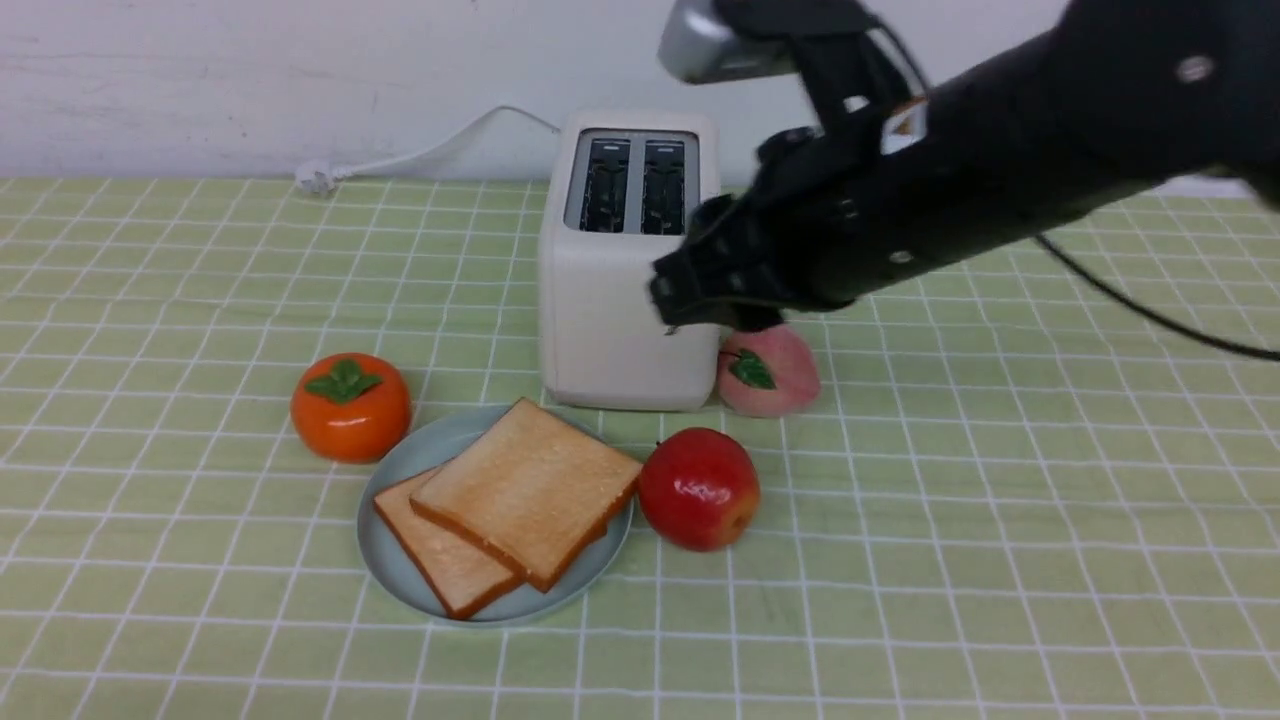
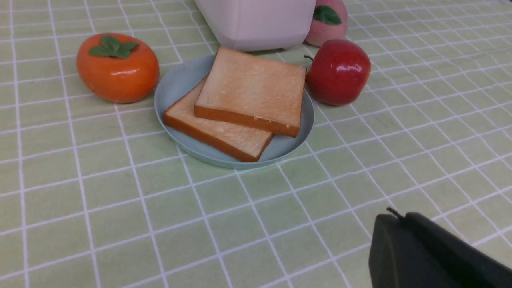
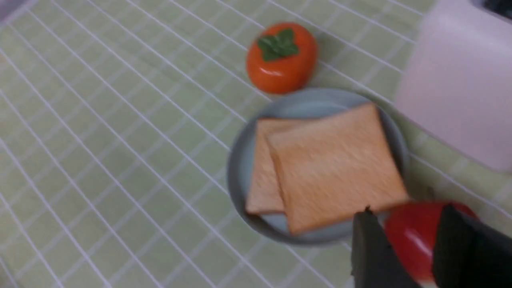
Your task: Take toasted bread from bread machine on green coffee tablecloth place on plate.
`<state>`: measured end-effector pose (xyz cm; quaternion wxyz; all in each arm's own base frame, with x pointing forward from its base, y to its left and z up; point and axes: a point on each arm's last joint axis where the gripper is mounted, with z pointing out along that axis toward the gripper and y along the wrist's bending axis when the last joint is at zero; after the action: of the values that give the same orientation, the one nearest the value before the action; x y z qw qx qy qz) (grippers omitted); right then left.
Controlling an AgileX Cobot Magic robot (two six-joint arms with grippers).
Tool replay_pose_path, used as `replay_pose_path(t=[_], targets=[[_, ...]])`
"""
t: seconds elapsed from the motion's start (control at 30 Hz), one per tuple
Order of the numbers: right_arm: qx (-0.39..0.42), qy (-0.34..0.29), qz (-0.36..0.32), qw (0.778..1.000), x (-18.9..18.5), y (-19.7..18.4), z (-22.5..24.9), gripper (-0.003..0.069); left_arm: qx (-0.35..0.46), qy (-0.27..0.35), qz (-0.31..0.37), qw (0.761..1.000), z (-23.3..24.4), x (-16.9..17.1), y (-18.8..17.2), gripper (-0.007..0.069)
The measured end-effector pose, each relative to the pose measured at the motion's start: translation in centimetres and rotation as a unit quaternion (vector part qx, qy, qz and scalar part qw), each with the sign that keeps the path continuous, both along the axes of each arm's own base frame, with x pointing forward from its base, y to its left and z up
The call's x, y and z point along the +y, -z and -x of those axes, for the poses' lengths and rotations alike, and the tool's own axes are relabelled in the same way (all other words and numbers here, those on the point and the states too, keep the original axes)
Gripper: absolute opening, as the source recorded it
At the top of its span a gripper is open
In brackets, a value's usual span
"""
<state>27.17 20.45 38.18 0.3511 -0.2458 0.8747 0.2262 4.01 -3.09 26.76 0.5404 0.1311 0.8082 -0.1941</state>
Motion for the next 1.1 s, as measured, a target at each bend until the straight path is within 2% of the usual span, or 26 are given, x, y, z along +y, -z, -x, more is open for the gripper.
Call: replay_pose_path(t=[0.1, 0.27, 0.4, 0.6, 0.9, 1.1], targets=[[0.017, 0.057, 0.047, 0.997, -3.6, -1.6, 3.3, 0.009, -0.008, 0.002, 0.012, 1.0, 0.3, 0.0, -0.1, -0.0013], [0.028, 0.124, 0.063, 0.99, -8.6, -1.3, 9.0, 0.0003, -0.06, 0.002, 0.033, 0.998, 1.6, 0.4, -0.7, -0.0013], [0.034, 0.16, 0.026, 0.986, -12.2, 0.0, 14.1, -0.0001, -0.098, 0.001, 0.051, 0.994, 2.6, 0.7, -1.0, -0.0013], [0.036, 0.185, -0.005, 0.982, -15.5, 3.5, 19.0, -0.0001, -0.097, 0.003, 0.056, 0.994, 2.6, 0.6, -1.0, -0.0013], [0.011, 0.185, -0.032, 0.982, -17.8, 6.8, 22.4, 0.0004, -0.097, 0.003, 0.056, 0.994, 2.6, 0.6, -1.0, -0.0013], [0.03, 0.188, -0.015, 0.982, -18.3, 7.3, 23.2, 0.0004, -0.097, 0.003, 0.056, 0.994, 2.6, 0.6, -1.0, -0.0013]])
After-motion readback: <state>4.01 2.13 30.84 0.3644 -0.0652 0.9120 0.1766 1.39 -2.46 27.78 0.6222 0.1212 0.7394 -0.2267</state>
